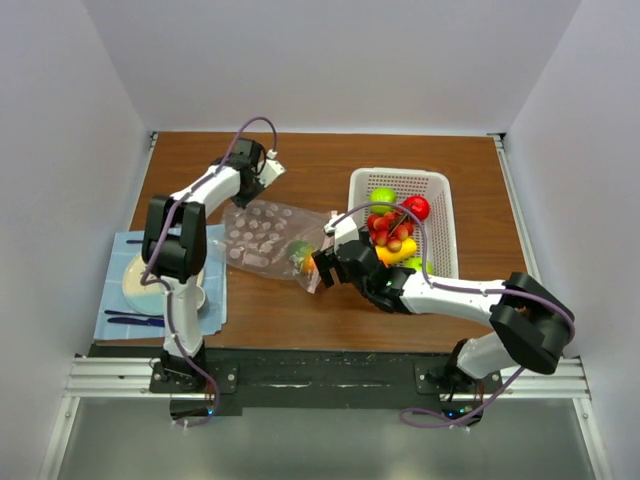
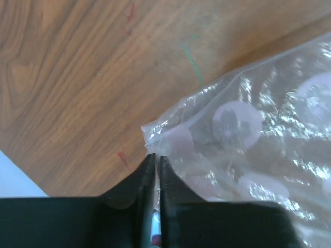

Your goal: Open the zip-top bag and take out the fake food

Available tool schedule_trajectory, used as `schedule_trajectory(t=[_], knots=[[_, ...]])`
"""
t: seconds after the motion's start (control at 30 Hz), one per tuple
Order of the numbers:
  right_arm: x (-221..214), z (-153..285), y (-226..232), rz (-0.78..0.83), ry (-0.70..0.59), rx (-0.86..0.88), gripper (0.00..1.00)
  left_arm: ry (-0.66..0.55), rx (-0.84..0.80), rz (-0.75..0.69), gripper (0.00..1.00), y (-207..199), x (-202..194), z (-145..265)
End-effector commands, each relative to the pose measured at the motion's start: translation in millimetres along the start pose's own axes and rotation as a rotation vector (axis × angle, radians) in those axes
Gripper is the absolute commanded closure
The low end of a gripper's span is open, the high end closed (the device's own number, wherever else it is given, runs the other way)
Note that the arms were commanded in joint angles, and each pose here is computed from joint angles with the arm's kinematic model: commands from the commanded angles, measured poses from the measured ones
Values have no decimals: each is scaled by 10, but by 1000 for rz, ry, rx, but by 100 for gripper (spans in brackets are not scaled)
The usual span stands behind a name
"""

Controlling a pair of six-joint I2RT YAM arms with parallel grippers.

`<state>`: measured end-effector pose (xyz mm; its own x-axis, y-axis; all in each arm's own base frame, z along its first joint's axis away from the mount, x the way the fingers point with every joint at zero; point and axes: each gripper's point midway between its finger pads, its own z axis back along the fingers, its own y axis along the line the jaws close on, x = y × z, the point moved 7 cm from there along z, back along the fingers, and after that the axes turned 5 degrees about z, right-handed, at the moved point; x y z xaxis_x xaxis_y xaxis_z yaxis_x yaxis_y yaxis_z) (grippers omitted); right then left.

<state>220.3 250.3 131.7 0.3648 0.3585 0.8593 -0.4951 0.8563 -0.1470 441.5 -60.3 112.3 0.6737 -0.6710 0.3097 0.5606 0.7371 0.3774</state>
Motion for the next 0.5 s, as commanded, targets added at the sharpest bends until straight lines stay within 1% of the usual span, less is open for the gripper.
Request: schedule_trajectory(t=[0.0, 0.03, 0.1, 0.2, 0.23, 0.27, 0.3, 0.33, 0.4, 0.43, 0.47], knots=[[199, -17, 62, -7, -60, 29, 2, -50, 149, 3, 78, 280, 253, -30], [192, -30, 45, -5, -53, 7, 2, -61, 151, 11, 65, 313, 311, -12], [187, -34, 30, -1, -33, -17, 3, -81, 139, 31, 55, 329, 381, 41], [141, -32, -57, 1, -11, -101, 4, -120, 106, 72, 42, 374, 504, 261], [111, -29, -93, 4, 3, -130, 4, -159, 95, 85, 27, 409, 585, 366], [103, -29, -157, 8, 4, -193, 4, -182, 85, 106, 14, 421, 624, 449], [103, -28, -195, 15, 7, -221, 4, -201, 73, 117, 0, 440, 644, 598], [92, -27, -221, 22, 15, -247, 4, -247, 44, 130, 0, 459, 727, 735], [128, -18, -289, 7, 11, -306, 4, -276, -24, 165, 0, 423, 732, 1024], [123, -8, -336, 2, 19, -332, 4, -324, -111, 167, 0, 351, 778, 1150], [160, 16, -358, -12, 8, -344, 4, -337, -167, 181, 0, 277, 762, 1238]])
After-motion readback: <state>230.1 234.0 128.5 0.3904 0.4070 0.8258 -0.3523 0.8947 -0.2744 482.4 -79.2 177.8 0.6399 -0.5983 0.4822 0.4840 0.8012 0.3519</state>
